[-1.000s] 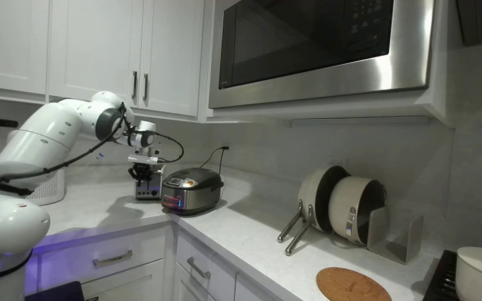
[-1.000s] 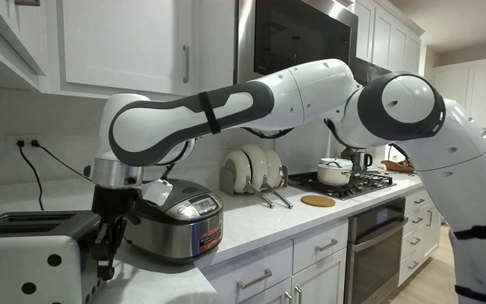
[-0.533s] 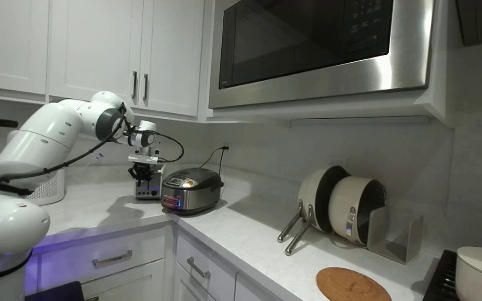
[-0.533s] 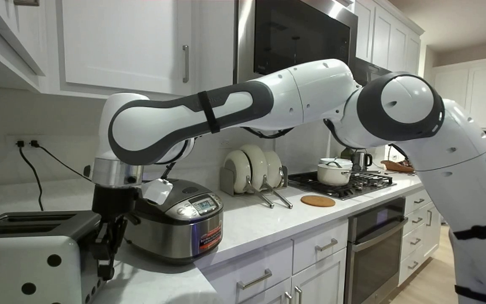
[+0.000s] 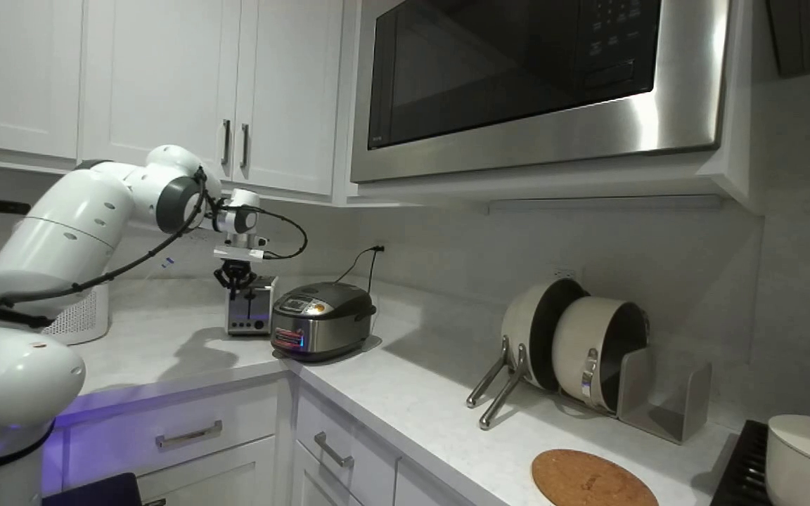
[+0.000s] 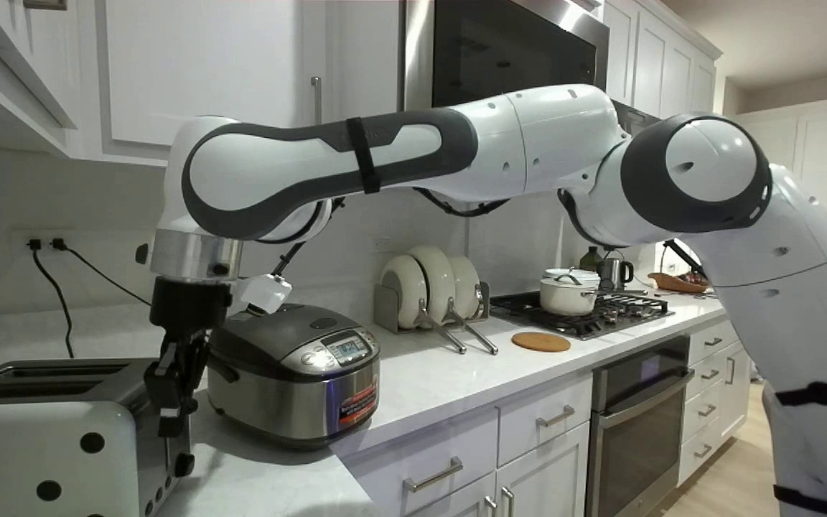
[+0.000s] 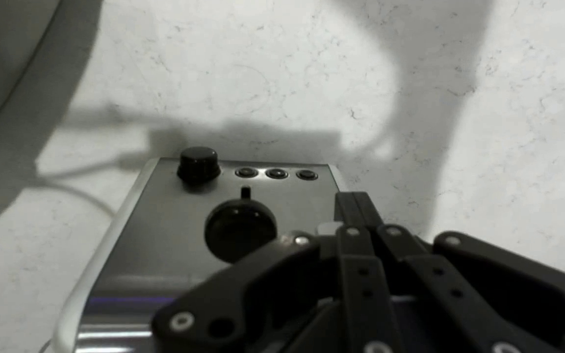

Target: Push the toaster press handle down

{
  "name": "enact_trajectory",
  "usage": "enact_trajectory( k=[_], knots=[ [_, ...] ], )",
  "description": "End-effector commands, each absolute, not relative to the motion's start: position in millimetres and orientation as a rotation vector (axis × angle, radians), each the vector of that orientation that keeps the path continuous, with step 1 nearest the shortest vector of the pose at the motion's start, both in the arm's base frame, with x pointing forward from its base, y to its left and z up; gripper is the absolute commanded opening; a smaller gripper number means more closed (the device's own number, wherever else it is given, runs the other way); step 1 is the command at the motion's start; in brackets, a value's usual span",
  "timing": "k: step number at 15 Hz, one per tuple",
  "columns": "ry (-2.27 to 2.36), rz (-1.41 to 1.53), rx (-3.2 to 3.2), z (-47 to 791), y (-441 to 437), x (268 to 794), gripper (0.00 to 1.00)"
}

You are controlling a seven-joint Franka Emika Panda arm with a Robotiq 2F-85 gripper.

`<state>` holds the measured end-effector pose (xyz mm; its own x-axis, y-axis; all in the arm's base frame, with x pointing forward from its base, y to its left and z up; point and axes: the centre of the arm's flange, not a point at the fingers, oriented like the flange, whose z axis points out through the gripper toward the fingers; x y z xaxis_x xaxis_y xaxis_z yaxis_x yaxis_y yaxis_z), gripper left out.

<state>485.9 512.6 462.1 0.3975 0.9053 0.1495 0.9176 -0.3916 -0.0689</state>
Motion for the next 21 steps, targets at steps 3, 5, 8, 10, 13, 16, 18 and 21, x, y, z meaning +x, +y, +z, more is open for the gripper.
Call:
enact_trajectory(
  k=[3, 5, 8, 10, 13, 16, 18, 21],
  knots=[
    [-1.654, -0.181, -2.543, 498, 510, 477, 0.00],
    [-1.667, -0.220, -2.549, 502, 508, 478, 0.00],
    [-1.689, -0.285, -2.558, 504, 505, 482, 0.00],
    [-1.696, -0.320, -2.560, 504, 505, 486, 0.00],
    [-1.708, -0.340, -2.563, 501, 507, 490, 0.00],
    [-1.728, -0.352, -2.570, 495, 509, 494, 0.00],
    [-1.737, -0.349, -2.576, 490, 510, 496, 0.00],
    [-1.753, -0.340, -2.582, 480, 510, 500, 0.00]
  ],
)
